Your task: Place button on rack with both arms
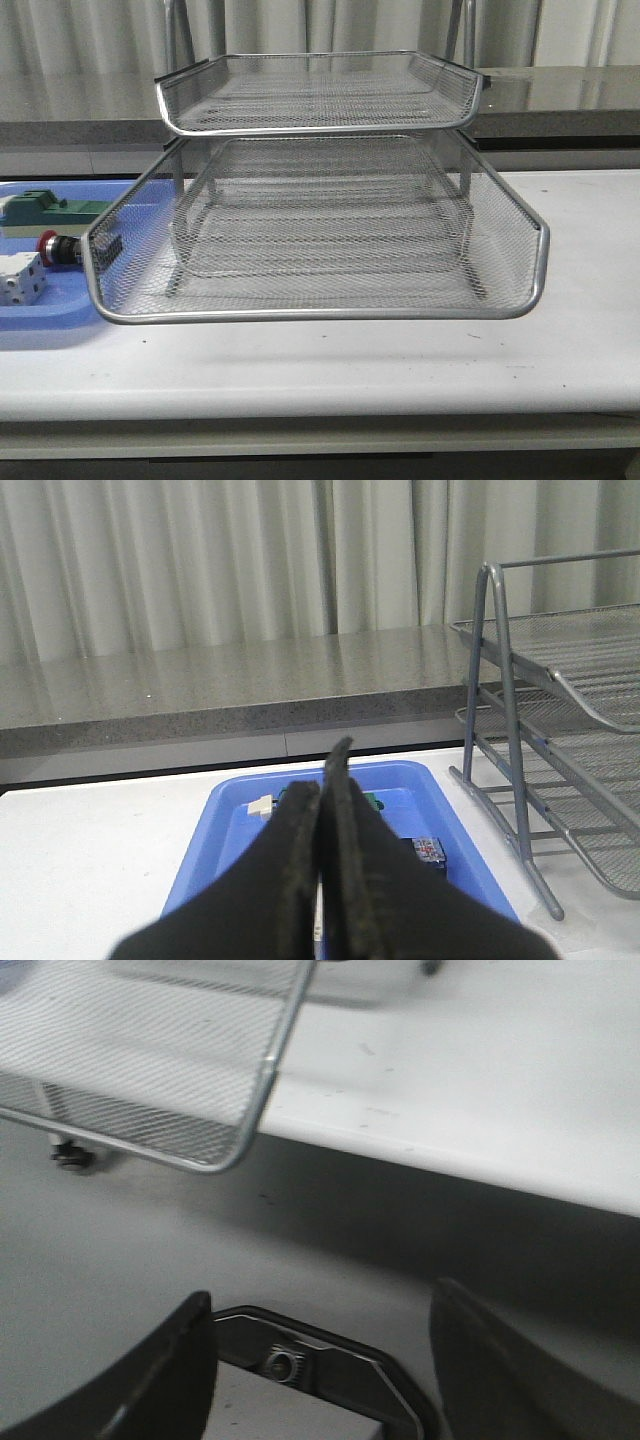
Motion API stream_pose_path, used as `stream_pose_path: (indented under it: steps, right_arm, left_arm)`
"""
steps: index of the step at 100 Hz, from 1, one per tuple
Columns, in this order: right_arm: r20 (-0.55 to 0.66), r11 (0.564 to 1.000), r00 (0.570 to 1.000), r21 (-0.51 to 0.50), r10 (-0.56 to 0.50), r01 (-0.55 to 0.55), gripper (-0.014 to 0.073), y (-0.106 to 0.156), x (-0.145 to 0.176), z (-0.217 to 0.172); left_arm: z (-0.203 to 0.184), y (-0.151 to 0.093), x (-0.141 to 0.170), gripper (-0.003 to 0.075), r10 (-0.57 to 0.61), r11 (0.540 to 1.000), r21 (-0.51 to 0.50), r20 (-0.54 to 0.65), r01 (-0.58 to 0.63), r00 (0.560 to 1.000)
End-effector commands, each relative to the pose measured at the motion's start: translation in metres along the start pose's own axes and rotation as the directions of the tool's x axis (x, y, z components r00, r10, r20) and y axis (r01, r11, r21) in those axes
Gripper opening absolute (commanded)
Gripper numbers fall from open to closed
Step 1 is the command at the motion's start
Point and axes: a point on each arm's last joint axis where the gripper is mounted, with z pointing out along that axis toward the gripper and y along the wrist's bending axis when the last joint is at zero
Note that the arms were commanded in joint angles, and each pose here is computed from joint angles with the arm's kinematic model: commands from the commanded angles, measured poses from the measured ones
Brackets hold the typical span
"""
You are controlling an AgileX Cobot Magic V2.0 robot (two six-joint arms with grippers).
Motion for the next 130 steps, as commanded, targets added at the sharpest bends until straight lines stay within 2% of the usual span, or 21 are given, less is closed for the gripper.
stream_pose_path:
  steps: [1, 12, 23, 68, 78, 99, 111, 116, 130]
  right_arm:
    - [0.076, 0.993, 0.997, 0.114, 0.002, -0.01, 0.0465, -0.003, -0.008, -0.027]
    - [0.124, 0.976, 0.992, 0.217, -0.021, -0.006, 0.0465, -0.007, 0.0, -0.049]
    - [0.172, 0.963, 0.985, 0.27, -0.034, -0.014, 0.0465, -0.007, 0.012, -0.066]
    - [0.321, 0.957, 0.944, 0.289, -0.071, -0.026, 0.0456, 0.002, 0.055, -0.107]
    - [0.333, 0.957, 0.94, 0.288, -0.074, -0.026, 0.0374, 0.002, 0.058, -0.109]
    - [0.323, 0.957, 0.944, 0.289, -0.071, -0.026, 0.0077, 0.002, 0.059, -0.109]
    - [0.323, 0.957, 0.944, 0.289, -0.071, -0.026, -0.0045, 0.002, 0.059, -0.109]
    - [0.323, 0.957, 0.944, 0.289, -0.071, -0.026, -0.0073, 0.002, 0.059, -0.109]
    - [0.323, 0.957, 0.944, 0.289, -0.071, -0.026, -0.0068, 0.002, 0.059, -0.109]
  left_arm:
    - [-0.002, -0.001, 0.002, -0.002, -0.017, 1.0, 0.005, 0.081, 0.017, 0.997]
    - [-0.002, -0.001, 0.002, -0.002, -0.017, 1.0, 0.005, 0.081, 0.017, 0.997]
    - [-0.002, -0.001, 0.002, -0.002, -0.017, 1.0, 0.005, 0.081, 0.017, 0.997]
    - [-0.002, -0.001, 0.002, -0.002, -0.017, 1.0, 0.005, 0.081, 0.017, 0.997]
    - [-0.002, -0.001, 0.002, -0.002, -0.017, 1.0, 0.005, 0.081, 0.017, 0.997]
    - [-0.002, -0.001, 0.002, -0.002, -0.017, 1.0, 0.005, 0.081, 0.017, 0.997]
    - [-0.002, -0.001, 0.002, -0.002, -0.017, 1.0, 0.005, 0.081, 0.017, 0.997]
    - [-0.002, -0.001, 0.002, -0.002, -0.017, 1.0, 0.005, 0.081, 0.017, 0.997]
    - [-0.002, -0.001, 0.002, -0.002, -0.017, 1.0, 0.005, 0.081, 0.017, 0.997]
